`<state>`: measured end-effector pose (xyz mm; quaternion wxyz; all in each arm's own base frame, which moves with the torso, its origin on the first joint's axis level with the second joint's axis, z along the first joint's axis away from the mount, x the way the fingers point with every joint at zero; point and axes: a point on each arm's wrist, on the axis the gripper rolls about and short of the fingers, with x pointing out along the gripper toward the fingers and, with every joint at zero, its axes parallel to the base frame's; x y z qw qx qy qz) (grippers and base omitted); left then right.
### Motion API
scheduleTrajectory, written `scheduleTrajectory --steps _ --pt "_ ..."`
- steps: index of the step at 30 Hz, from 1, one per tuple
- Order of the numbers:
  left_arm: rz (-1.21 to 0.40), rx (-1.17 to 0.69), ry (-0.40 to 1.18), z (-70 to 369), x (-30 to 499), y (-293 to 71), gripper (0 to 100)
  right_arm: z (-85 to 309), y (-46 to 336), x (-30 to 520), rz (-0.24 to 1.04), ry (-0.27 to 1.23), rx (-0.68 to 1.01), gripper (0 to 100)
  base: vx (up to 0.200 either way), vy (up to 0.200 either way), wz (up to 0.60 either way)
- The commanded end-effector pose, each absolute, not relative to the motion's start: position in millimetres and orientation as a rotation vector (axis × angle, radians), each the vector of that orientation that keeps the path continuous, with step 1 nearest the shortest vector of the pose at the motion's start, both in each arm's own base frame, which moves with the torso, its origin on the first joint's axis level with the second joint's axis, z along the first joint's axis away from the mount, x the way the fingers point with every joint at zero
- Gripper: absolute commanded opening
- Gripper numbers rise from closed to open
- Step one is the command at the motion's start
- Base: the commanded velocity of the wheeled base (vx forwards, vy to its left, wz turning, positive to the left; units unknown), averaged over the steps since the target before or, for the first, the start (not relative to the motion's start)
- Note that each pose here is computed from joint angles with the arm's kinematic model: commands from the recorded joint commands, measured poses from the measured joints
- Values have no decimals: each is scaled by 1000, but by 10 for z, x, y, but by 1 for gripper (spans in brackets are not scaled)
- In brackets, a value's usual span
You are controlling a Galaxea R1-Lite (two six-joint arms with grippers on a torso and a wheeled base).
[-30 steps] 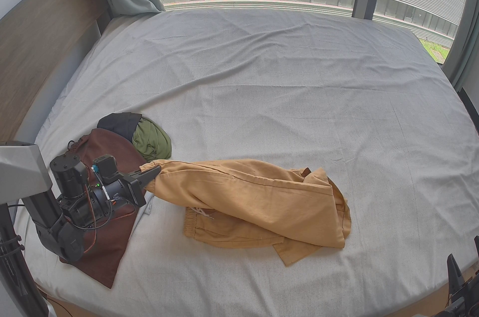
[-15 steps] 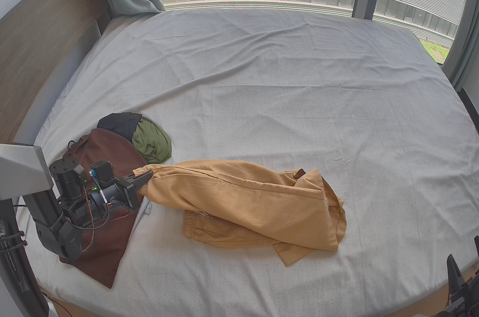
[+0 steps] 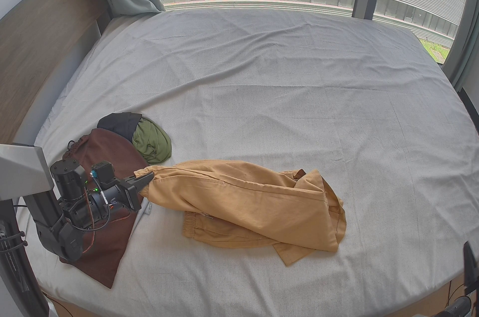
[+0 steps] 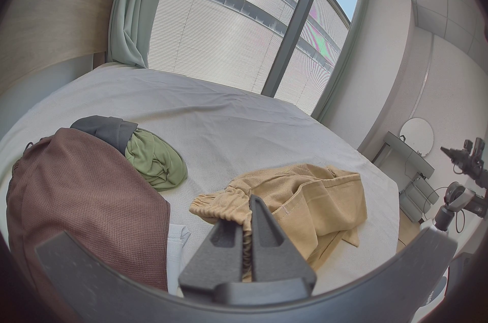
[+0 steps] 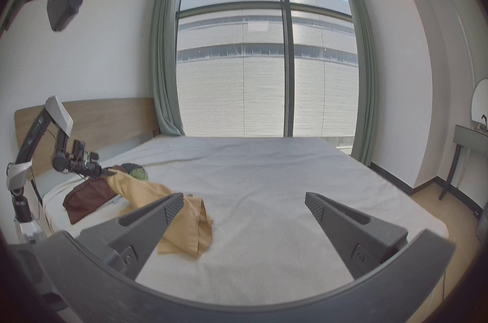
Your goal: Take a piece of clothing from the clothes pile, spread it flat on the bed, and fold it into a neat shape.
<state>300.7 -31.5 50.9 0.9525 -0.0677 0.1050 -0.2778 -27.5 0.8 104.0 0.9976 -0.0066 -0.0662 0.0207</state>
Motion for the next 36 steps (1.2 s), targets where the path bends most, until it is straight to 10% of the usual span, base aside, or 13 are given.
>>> scheduleTrajectory --steps 1,9,36 --pt "-567 -142 212 514 3007 -322 0 1630 6 -298 53 -231 -19 100 0 0 0" --pt "-563 -143 202 532 3027 -310 0 1718 51 237 212 111 104 100 0 0 0" --pt "-576 -141 206 530 3012 -351 0 1639 224 1116 500 467 173 100 0 0 0"
